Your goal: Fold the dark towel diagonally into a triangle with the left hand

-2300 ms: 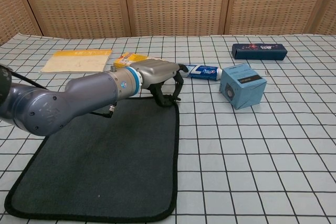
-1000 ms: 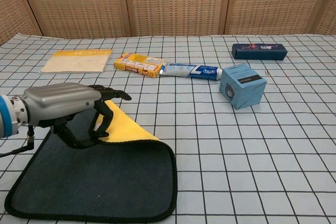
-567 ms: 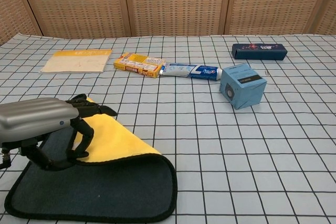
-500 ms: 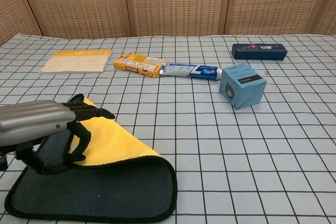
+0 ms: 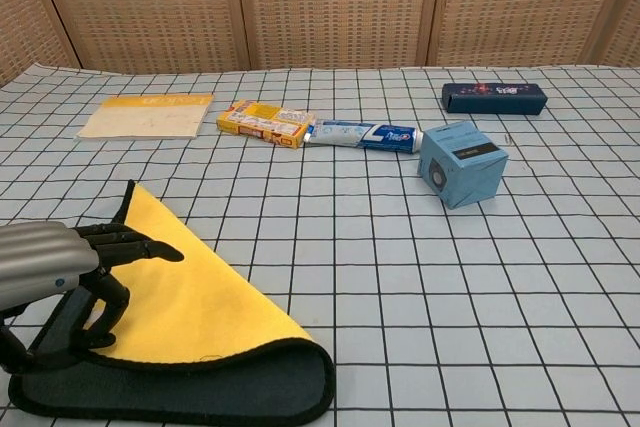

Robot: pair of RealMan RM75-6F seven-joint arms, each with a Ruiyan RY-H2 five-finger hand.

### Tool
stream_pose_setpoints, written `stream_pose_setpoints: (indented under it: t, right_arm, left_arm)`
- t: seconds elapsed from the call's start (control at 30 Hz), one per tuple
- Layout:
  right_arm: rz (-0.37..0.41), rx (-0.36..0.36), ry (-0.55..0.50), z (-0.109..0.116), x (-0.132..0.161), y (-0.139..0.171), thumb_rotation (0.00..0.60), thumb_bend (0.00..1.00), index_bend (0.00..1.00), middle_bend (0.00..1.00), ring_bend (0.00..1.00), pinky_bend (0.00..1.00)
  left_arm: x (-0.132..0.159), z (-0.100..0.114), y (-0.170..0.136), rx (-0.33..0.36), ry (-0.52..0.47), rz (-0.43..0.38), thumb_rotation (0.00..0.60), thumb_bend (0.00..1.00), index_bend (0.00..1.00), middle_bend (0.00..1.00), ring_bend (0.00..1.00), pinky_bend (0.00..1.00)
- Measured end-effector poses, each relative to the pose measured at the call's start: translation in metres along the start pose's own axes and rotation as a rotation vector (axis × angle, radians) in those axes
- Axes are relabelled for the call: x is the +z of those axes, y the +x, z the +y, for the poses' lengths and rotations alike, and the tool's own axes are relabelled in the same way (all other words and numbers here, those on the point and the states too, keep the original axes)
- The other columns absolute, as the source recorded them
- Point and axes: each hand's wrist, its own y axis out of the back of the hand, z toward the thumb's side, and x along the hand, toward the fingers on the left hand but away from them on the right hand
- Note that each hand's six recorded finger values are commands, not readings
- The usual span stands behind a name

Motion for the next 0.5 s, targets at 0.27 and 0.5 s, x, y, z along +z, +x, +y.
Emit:
stream_pose_setpoints:
  t: [0.27,0.5]
  right_arm:
    - [0.003,-0.002,0.0,0.0,0.001,0.001,0.6,0.0,0.0,0.0,0.0,0.0]
    - [0.003,-0.002,0.0,0.001,0.001,0.0,0.6,0.0,0.0,0.0,0.0,0.0]
  left_arm:
    - [-0.003,-0.011,-0.011,-0.038,0.014,-0.002,0.6,0.42,0.61,0.0,0.0,0.0]
    - [-0.006,-0.019,-0.019,-0.061,0.033,-0.001,0.6,0.42,0.61,0.0,0.0,0.0]
